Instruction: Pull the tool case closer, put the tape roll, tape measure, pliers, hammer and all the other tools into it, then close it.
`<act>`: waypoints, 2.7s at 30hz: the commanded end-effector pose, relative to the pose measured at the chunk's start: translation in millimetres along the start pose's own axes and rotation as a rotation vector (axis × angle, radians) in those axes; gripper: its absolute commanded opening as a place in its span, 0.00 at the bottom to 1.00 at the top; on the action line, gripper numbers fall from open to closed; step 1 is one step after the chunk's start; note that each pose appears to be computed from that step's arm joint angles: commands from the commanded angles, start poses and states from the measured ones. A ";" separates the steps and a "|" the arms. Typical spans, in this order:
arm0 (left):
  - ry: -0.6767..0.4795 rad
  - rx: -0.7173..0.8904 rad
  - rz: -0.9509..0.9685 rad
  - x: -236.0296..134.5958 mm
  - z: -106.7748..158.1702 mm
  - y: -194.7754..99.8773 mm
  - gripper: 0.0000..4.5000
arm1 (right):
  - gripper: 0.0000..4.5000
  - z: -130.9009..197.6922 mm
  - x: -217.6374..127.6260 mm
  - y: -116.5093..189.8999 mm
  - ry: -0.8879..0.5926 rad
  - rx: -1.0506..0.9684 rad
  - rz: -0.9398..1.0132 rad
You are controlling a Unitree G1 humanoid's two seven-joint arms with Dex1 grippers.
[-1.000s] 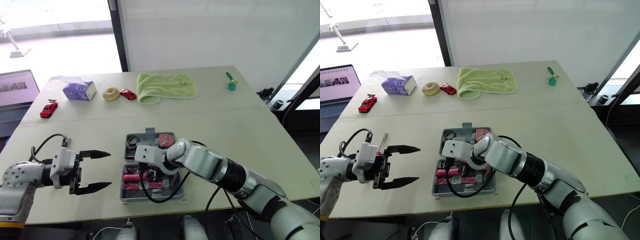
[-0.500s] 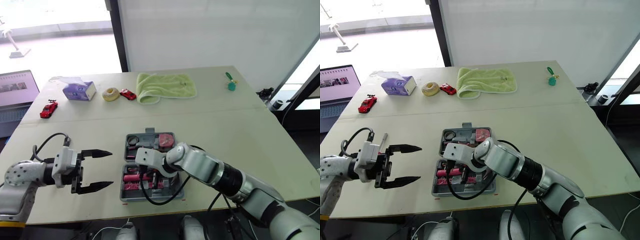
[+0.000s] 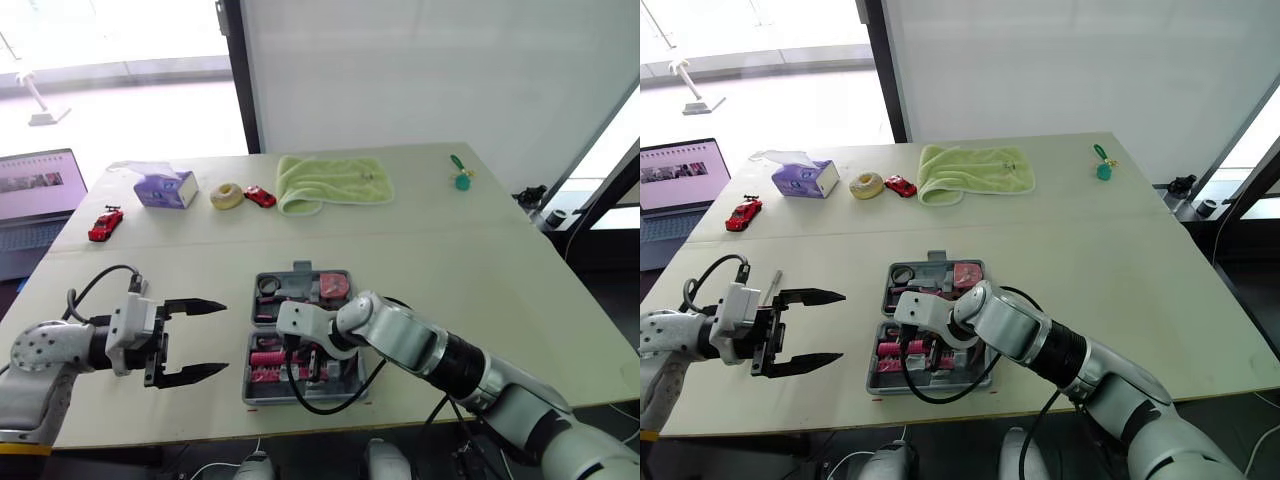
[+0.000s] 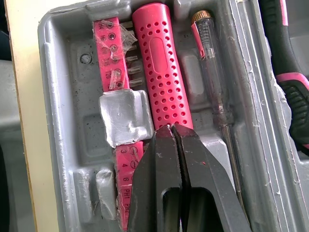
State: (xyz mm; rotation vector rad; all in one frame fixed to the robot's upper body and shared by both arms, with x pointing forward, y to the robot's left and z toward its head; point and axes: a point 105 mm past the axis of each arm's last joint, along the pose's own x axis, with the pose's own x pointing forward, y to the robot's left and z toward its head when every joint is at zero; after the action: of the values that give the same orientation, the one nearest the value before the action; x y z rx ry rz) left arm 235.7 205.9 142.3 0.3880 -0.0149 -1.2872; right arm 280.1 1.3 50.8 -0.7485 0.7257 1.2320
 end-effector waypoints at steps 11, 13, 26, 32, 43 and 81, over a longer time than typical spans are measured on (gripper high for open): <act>0.020 -0.019 0.060 -4.6 -4.4 4.8 1.00 | 0.01 50.9 -81.6 -18.9 -0.372 -0.022 -0.152; 0.052 -0.045 0.108 -11.5 -12.2 8.2 1.00 | 0.01 45.1 -124.1 -15.3 -0.451 -0.032 -0.231; 0.276 -0.132 0.758 -125.8 -51.9 23.3 1.00 | 0.87 -166.3 -220.5 8.2 -0.384 0.507 -0.755; 0.314 -0.244 1.043 -176.5 -65.3 5.3 1.00 | 0.99 -208.7 -244.5 12.6 -0.392 0.624 -0.912; 0.207 -0.289 1.128 -148.9 -77.8 23.2 1.00 | 0.99 -236.1 -260.3 -12.9 -0.389 0.630 -0.979; 0.340 -0.666 1.323 -152.5 -97.2 78.6 1.00 | 0.99 -10.7 -142.6 -12.7 -0.512 -0.086 -0.228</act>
State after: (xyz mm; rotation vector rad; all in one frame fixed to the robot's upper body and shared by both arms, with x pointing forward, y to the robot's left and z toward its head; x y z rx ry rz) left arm 285.2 388.8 92.4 -0.0528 0.3830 0.1174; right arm 267.2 -92.4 158.4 -0.4967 0.1931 1.1603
